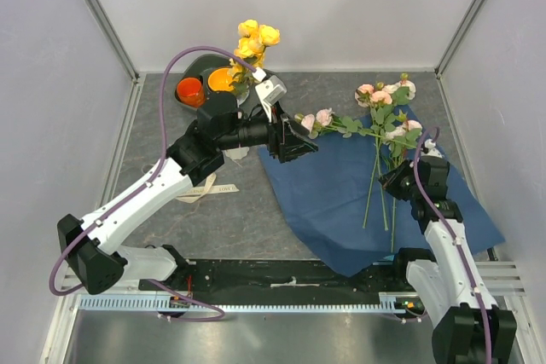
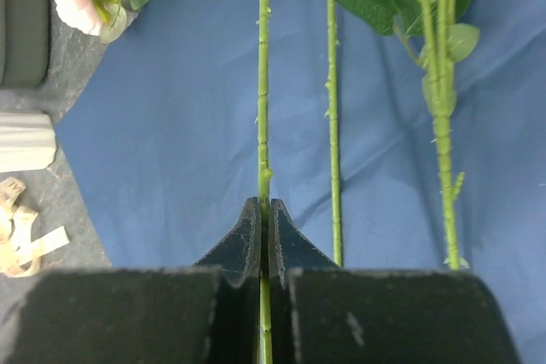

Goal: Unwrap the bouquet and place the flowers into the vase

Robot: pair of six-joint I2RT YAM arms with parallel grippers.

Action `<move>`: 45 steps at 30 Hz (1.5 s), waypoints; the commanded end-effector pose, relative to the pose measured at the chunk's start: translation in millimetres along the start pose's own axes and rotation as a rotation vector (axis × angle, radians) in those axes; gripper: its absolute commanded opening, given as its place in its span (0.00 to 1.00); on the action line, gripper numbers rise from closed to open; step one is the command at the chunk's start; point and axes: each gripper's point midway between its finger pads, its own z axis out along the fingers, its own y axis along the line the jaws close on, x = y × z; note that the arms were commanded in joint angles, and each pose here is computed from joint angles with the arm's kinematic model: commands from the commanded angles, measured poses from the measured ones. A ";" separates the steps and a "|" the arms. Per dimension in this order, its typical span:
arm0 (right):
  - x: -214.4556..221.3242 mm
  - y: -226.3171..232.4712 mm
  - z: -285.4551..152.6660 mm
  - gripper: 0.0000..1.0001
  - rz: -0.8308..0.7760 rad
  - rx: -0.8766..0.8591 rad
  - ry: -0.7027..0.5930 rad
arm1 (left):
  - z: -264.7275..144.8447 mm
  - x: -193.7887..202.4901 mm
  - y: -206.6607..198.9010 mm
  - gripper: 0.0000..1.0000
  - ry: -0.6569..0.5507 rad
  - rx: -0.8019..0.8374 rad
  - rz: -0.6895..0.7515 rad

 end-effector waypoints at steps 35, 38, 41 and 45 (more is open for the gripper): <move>-118.0 162.0 -156.0 0.00 -0.366 -0.448 -0.465 | 8.0 -12.5 -14.6 0.74 0.009 0.033 0.027; -109.0 171.8 -165.7 0.00 -0.348 -0.551 -0.489 | 9.9 -11.0 -16.3 0.75 0.010 0.044 -0.010; -103.0 182.3 -177.1 0.00 -0.341 -0.642 -0.503 | 16.7 -6.7 -20.9 0.74 0.010 0.087 -0.094; -102.6 187.4 -188.6 0.00 -0.325 -0.681 -0.527 | 30.8 -4.4 -24.9 0.74 -0.009 0.150 -0.242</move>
